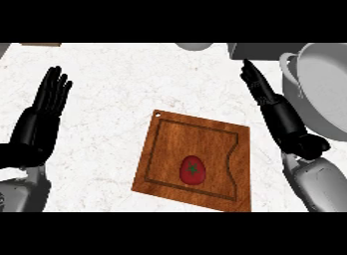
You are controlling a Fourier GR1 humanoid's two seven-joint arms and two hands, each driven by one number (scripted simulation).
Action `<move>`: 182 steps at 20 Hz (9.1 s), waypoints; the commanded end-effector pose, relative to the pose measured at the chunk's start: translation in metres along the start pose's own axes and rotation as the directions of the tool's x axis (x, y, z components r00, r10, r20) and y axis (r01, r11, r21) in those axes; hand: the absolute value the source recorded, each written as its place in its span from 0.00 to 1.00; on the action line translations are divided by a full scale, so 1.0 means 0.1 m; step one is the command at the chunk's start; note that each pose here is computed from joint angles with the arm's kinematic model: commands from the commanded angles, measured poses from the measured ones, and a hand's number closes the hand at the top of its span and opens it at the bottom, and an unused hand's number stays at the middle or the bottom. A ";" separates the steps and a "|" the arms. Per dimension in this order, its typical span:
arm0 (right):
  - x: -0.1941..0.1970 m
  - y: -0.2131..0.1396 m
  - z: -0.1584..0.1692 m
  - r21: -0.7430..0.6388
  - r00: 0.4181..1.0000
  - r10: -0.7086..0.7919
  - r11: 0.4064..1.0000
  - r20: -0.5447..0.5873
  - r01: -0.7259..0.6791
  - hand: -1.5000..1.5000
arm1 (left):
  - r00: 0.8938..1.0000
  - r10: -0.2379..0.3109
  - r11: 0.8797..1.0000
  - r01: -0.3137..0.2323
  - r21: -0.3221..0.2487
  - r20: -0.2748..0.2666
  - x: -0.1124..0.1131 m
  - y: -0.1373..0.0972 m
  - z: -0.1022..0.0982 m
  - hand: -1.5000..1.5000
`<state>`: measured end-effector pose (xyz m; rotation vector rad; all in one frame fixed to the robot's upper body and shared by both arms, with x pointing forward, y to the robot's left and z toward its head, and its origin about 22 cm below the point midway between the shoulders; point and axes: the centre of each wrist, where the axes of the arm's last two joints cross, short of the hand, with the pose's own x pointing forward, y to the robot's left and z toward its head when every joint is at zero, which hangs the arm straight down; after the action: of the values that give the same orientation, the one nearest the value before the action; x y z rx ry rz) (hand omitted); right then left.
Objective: Pick the tomato from the cutting board and place it in the pot
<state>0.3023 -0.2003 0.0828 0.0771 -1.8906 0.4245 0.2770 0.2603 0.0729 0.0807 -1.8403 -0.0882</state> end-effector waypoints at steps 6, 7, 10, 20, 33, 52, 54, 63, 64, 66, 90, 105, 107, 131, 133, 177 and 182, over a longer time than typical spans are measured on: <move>-0.34 0.91 0.48 -0.089 0.908 -0.021 0.996 -0.419 -0.018 1.00 | 0.884 -0.091 0.985 0.011 -0.175 -0.458 -0.73 -0.02 0.54 0.50; -0.51 -0.07 0.48 -0.009 0.785 0.496 0.843 -0.370 -0.537 1.00 | 0.902 -0.074 0.991 0.020 -0.132 -0.425 -0.65 0.00 0.47 0.50; -0.27 0.47 0.38 -0.456 0.925 0.335 0.805 -0.177 -0.379 0.00 | 0.853 -0.047 0.991 -0.026 -0.133 -0.520 -0.83 -0.09 0.65 0.50; 0.29 1.47 0.84 -0.502 0.942 0.268 0.798 -0.202 -0.334 0.00 | 0.853 -0.082 0.980 -0.024 -0.195 -0.516 -0.79 -0.19 0.57 0.50; 0.85 1.33 0.48 -0.320 0.796 0.075 0.890 -0.600 -0.325 0.00 | 0.851 -0.074 0.973 -0.053 -0.225 -0.520 -0.76 -0.37 0.53 0.50; 0.29 1.17 0.84 -0.163 0.715 0.168 0.915 -0.679 -0.369 0.00 | 0.859 -0.067 0.968 -0.068 -0.243 -0.508 -0.82 -0.43 0.50 0.50; -0.02 1.31 0.92 -0.171 0.727 0.143 0.925 -0.672 -0.340 0.00 | 0.859 -0.078 0.970 -0.051 -0.237 -0.506 -0.69 -0.15 0.52 0.50; -0.18 1.35 0.99 -0.280 0.843 -0.089 0.957 -0.531 -0.075 0.00 | 0.852 -0.075 0.969 -0.060 -0.238 -0.518 -0.87 -0.34 0.42 0.50; -0.04 1.40 1.15 -0.289 0.846 -0.118 0.956 -0.520 -0.044 0.00 | 0.854 -0.062 0.971 -0.068 -0.229 -0.516 -0.90 -0.33 0.30 0.50; -0.30 1.43 1.03 -0.324 0.845 -0.132 0.945 -0.518 -0.052 0.00 | 0.862 -0.088 0.970 -0.042 -0.241 -0.500 -0.87 -0.39 0.45 0.50; -1.16 1.76 1.12 -0.303 0.917 -0.117 0.953 -0.382 -0.005 1.00 | 0.857 -0.085 0.966 -0.053 -0.252 -0.508 -0.83 -0.31 0.45 0.50; -0.52 -2.34 1.65 -0.096 0.969 0.216 0.969 -0.123 -0.229 1.00 | 0.858 -0.056 0.975 -0.063 -0.214 -0.510 -0.86 -0.23 0.51 0.50; -0.36 -2.68 1.77 -0.108 0.964 0.247 0.960 -0.097 -0.257 1.00 | 0.862 -0.054 0.974 -0.066 -0.218 -0.504 -0.86 -0.27 0.48 0.50; 0.54 -3.68 1.41 -0.058 0.775 0.632 0.773 -0.031 -0.632 1.00 | 0.870 -0.093 0.951 -0.067 -0.303 -0.485 -0.86 -0.44 0.31 0.50; 0.57 -3.67 1.28 -0.009 0.752 0.658 0.753 -0.032 -0.659 1.00 | 0.877 -0.090 0.955 -0.058 -0.290 -0.472 -0.85 -0.39 0.39 0.50; 0.13 -3.09 -0.05 -0.291 0.952 0.271 0.908 -0.142 -0.302 0.00 | 0.855 -0.089 0.963 -0.057 -0.263 -0.511 -0.88 -0.30 0.44 0.50; 0.34 -3.42 0.30 -0.402 0.980 0.186 0.893 -0.072 -0.199 0.00 | 0.873 -0.083 0.962 -0.056 -0.267 -0.481 -0.71 -0.31 0.26 0.50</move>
<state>0.3708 -0.4977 0.1728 -0.4287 -1.8585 0.2806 0.2648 0.2353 -0.0166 -0.0743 -1.2906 -0.2978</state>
